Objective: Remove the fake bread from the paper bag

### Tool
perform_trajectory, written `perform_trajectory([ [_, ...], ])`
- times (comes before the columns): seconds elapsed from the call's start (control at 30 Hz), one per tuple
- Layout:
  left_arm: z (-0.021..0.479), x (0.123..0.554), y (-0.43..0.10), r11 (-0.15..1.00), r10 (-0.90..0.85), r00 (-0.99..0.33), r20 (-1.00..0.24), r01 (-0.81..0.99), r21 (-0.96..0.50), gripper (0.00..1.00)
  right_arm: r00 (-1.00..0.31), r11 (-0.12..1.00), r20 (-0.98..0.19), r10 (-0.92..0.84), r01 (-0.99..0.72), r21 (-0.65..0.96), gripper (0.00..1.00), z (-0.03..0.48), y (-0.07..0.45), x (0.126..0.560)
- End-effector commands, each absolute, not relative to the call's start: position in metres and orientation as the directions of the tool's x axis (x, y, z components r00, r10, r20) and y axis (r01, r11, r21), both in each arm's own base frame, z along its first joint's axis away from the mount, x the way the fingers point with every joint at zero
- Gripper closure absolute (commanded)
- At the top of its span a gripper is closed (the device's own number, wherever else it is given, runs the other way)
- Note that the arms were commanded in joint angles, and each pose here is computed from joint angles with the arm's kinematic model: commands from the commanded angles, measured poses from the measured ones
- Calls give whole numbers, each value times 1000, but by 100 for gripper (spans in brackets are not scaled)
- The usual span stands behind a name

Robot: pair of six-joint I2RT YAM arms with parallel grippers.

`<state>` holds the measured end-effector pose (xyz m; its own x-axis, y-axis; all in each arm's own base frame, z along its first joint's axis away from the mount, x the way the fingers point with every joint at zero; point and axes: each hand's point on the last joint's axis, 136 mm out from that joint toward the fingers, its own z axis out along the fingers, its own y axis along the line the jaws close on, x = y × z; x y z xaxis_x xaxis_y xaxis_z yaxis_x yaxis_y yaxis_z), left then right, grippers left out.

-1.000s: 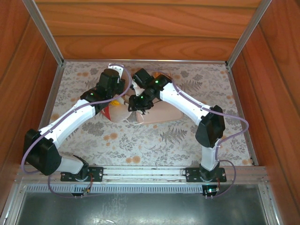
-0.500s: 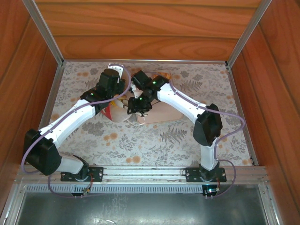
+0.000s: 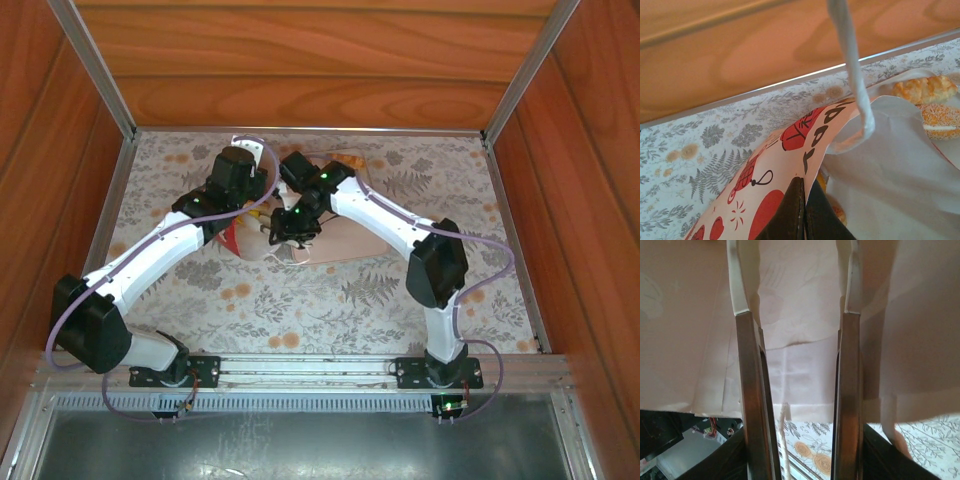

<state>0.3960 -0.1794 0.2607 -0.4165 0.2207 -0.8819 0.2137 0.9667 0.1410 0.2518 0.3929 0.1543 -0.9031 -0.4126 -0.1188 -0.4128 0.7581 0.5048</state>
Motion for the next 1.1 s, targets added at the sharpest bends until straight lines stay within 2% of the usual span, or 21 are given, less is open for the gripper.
perform_trajectory([
  [0.0,274,398,-186,970,190,-390,-901,216,111,100,-897,736,-130,-422,-423,529,53,158,404,255],
  [0.17,273,397,-185,971,187,-393,-900,214,108,100,-901,755,-124,-417,-419,505,54,153,402,260],
  [0.4,272,396,-181,972,192,-392,-900,203,119,100,-900,745,-164,-405,-428,511,70,167,399,260],
  [0.57,268,397,-180,972,200,-401,-894,194,131,100,-900,739,-208,-383,-434,515,76,186,394,260],
  [1.07,262,399,-171,980,186,-403,-896,142,140,100,-906,684,-267,-330,-424,594,79,234,373,237],
])
